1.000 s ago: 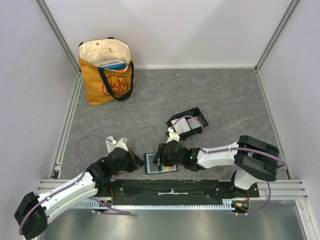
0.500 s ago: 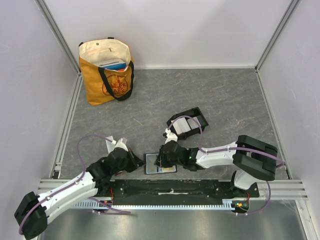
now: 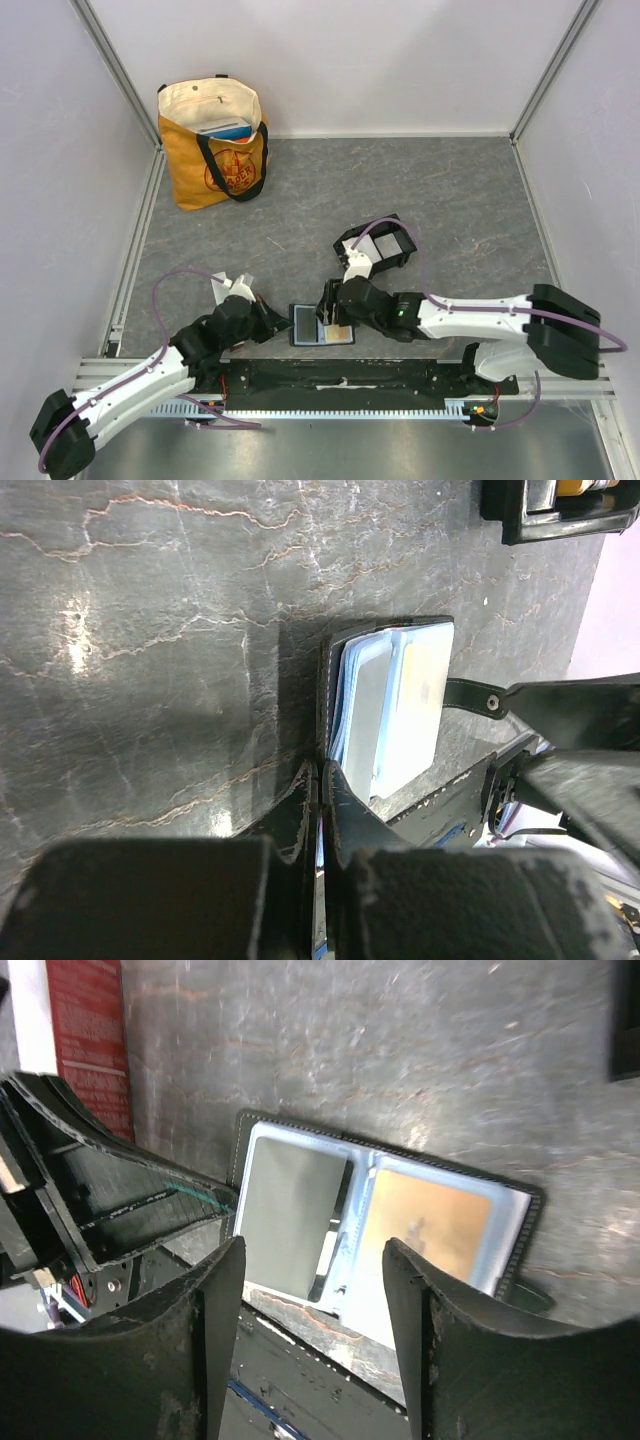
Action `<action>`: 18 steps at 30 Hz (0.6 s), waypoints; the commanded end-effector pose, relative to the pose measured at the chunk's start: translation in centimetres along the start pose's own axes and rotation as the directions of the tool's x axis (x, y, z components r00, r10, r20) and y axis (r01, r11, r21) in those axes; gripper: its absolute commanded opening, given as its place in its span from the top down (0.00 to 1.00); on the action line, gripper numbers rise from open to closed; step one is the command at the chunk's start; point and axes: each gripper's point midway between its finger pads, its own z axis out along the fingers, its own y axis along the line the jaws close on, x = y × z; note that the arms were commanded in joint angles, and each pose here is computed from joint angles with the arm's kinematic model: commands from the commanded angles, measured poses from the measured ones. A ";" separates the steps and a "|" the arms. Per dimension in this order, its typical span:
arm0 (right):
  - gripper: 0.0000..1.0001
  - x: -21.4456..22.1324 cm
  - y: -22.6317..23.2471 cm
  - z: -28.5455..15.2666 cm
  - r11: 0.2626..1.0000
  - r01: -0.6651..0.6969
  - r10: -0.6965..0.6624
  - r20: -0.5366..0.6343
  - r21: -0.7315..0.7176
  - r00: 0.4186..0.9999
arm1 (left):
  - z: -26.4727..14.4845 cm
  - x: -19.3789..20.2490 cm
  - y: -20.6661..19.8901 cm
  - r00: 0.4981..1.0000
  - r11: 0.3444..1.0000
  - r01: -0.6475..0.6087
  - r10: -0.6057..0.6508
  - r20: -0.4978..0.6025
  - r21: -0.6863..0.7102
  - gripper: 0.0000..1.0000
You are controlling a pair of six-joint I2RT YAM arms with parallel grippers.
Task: Put the credit cards into the card holder
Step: Insert the credit card into the card holder.
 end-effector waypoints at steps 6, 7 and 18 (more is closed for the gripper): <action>0.32 -6.2 -3.9 -4.7 0.983 0.007 -0.045 0.197 0.185 0.979 | -0.2 -0.2 -0.5 1.000 1.000 0.008 -0.008 0.003 0.005 0.98; 0.32 -7.0 -4.0 -5.2 0.982 -0.001 -0.040 0.215 0.186 0.976 | -0.3 -0.3 -0.6 1.000 1.000 0.008 -0.008 0.006 0.004 0.98; 0.28 -9.8 -4.8 -7.9 0.983 -0.038 -0.013 0.275 0.179 0.961 | -0.3 -0.5 -1.0 1.000 1.000 0.000 0.000 0.007 0.007 0.98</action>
